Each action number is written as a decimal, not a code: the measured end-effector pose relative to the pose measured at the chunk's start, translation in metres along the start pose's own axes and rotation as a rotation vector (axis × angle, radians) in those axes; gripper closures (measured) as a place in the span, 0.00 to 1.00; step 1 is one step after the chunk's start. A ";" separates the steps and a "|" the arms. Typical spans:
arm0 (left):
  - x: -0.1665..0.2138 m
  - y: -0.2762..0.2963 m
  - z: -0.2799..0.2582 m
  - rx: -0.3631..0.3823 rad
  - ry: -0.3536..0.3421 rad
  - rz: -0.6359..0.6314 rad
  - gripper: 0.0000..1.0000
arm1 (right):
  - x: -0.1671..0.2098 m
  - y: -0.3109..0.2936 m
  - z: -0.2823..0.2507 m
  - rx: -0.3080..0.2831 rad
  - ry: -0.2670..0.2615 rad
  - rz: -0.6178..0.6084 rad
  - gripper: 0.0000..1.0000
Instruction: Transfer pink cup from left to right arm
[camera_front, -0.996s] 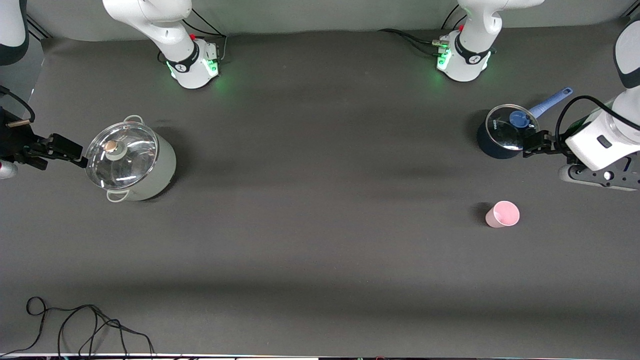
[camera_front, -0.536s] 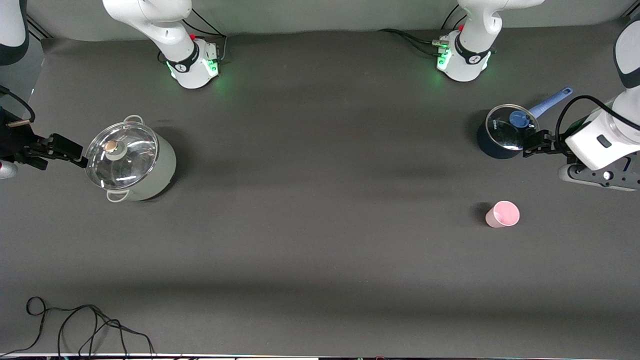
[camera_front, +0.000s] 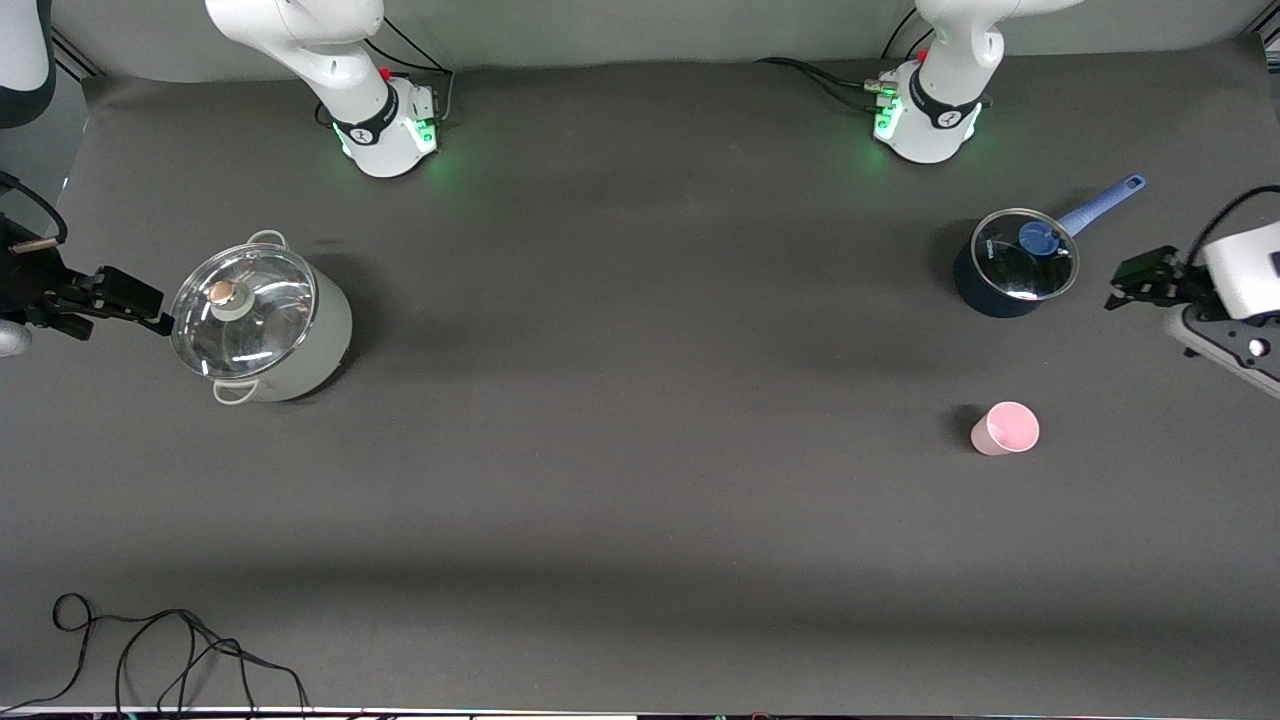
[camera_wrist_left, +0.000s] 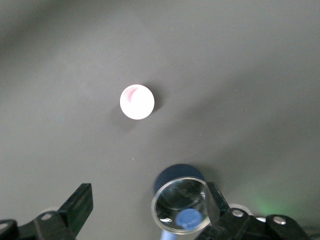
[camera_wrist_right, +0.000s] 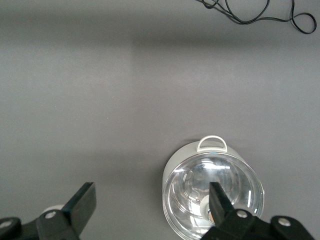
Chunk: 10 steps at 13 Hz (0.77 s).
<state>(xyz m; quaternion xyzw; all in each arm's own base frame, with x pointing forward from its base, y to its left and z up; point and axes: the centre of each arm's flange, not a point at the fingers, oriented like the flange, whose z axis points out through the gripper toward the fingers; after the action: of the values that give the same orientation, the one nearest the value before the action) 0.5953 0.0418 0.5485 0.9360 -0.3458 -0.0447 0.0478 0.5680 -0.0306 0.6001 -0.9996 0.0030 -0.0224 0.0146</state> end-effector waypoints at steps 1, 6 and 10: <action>-0.005 -0.018 0.007 -0.032 0.028 0.074 0.00 | 0.000 0.000 0.000 0.000 0.001 0.000 0.00; -0.043 -0.107 0.069 -0.176 0.222 0.344 0.00 | 0.000 0.000 -0.001 0.000 0.001 0.000 0.00; -0.065 -0.155 0.133 -0.243 0.382 0.502 0.01 | 0.000 0.000 0.000 0.000 -0.002 -0.001 0.00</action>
<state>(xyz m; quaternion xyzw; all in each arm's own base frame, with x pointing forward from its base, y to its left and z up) 0.6302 0.1932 0.4015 0.8005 -0.5425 0.1039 0.2325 0.5679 -0.0302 0.6000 -0.9997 0.0027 -0.0214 0.0146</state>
